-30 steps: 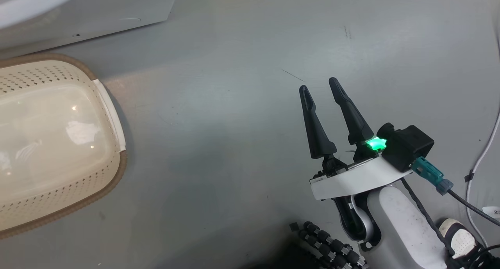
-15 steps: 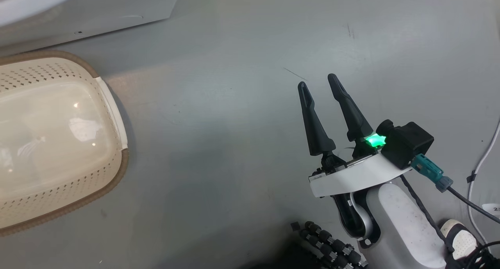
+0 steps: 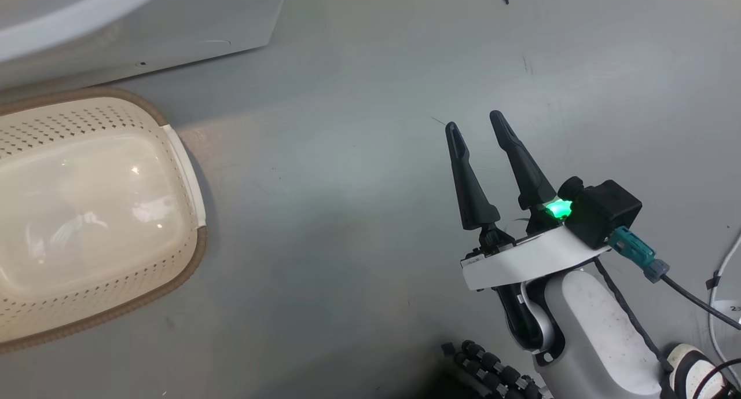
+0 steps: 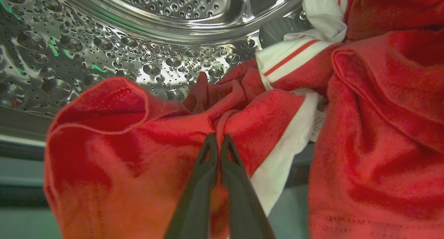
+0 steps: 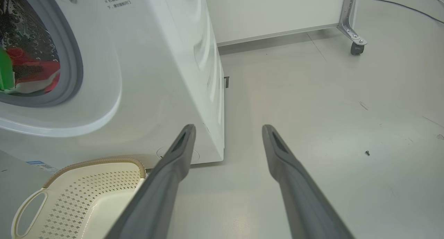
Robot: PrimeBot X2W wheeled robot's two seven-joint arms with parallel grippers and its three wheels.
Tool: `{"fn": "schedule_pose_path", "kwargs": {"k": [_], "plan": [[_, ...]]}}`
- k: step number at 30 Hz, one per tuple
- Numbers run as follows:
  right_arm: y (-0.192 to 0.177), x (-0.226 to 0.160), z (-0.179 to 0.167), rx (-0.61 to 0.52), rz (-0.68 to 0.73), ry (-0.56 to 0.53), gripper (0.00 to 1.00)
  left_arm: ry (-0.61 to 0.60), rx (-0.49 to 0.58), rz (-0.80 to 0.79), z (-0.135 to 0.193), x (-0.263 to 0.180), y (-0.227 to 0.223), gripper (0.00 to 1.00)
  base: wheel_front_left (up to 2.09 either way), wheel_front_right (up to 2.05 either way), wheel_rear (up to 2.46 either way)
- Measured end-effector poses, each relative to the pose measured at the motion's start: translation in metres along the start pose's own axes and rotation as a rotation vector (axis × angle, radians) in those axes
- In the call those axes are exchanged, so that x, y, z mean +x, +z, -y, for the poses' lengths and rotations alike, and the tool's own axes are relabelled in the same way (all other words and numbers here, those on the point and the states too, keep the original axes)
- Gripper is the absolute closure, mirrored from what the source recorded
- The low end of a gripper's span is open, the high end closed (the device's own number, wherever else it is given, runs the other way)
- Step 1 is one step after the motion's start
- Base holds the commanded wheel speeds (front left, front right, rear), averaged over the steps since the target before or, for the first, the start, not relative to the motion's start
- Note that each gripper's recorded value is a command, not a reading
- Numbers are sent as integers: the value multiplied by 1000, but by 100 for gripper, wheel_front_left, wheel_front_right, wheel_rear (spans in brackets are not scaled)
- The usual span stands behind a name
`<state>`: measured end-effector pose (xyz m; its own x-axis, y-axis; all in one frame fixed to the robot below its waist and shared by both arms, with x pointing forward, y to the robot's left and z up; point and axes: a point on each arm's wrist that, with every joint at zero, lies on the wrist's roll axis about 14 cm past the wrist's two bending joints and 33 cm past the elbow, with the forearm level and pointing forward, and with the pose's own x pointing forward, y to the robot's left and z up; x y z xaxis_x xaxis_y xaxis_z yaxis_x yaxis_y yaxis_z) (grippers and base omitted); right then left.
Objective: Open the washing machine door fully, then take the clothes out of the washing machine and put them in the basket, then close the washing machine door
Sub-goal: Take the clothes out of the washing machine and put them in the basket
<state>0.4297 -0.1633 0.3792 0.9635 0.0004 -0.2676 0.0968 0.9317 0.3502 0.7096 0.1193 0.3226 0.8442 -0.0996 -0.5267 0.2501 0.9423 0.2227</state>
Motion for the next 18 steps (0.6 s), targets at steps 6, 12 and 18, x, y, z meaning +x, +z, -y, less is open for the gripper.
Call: {"fn": "schedule_pose_path", "kwargs": {"k": [6,12,18], "plan": [[8,-1,-3,-20,22,11,0,-11,-46,57,5,-13,12,100,0,0,0],[19,-1,-6,-33,55,23,0,-28,-109,123,11,-31,21,100,0,0,0],[30,-3,-11,-55,83,37,0,-35,-171,167,14,-54,24,100,0,0,0]]}}
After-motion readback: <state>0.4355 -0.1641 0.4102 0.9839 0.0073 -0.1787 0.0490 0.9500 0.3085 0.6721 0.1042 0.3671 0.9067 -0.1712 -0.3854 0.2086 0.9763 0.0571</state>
